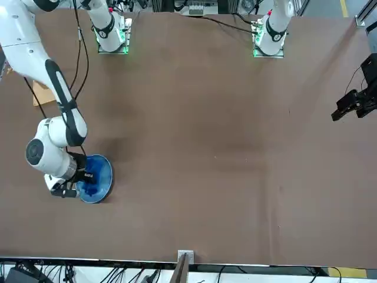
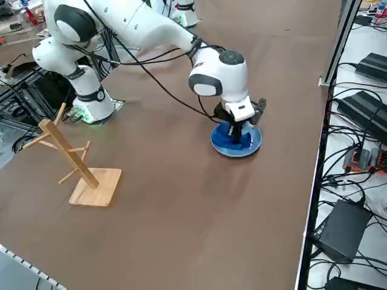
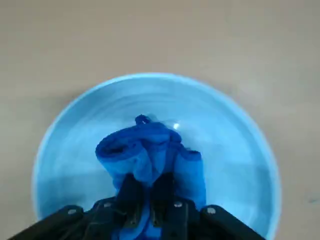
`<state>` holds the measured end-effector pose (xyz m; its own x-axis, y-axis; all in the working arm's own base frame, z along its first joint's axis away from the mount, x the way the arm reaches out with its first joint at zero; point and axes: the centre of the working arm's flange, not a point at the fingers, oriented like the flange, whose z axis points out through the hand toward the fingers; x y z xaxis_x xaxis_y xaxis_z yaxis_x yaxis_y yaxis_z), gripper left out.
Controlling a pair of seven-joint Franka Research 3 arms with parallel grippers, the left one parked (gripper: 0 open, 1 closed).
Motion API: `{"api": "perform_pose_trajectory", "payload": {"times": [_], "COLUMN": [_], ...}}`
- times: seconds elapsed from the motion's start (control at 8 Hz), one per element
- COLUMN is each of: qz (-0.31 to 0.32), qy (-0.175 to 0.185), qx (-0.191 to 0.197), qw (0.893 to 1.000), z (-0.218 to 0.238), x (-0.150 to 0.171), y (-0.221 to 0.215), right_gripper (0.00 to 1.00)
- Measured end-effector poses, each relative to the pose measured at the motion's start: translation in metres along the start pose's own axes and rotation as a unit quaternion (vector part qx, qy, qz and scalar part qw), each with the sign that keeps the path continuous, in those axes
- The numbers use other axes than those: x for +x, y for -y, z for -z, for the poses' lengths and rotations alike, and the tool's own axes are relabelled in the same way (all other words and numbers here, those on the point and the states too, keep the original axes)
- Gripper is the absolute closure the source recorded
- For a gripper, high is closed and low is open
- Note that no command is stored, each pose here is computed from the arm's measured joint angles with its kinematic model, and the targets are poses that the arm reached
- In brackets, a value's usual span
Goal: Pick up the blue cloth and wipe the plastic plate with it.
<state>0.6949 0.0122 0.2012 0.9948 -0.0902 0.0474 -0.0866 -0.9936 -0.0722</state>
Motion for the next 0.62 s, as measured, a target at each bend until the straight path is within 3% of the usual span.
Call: {"api": "perform_pose_trajectory", "payload": {"times": [0.25,0.62], "qz": [-0.001,0.014], "qy": [0.001,-0.016], "qx": [0.001,0.007], "qw": [1.000,1.000], "z": [-0.001,-0.001], "x": [-0.002,0.011], "y": [0.022,0.022], "right_gripper": [0.89,0.89]}}
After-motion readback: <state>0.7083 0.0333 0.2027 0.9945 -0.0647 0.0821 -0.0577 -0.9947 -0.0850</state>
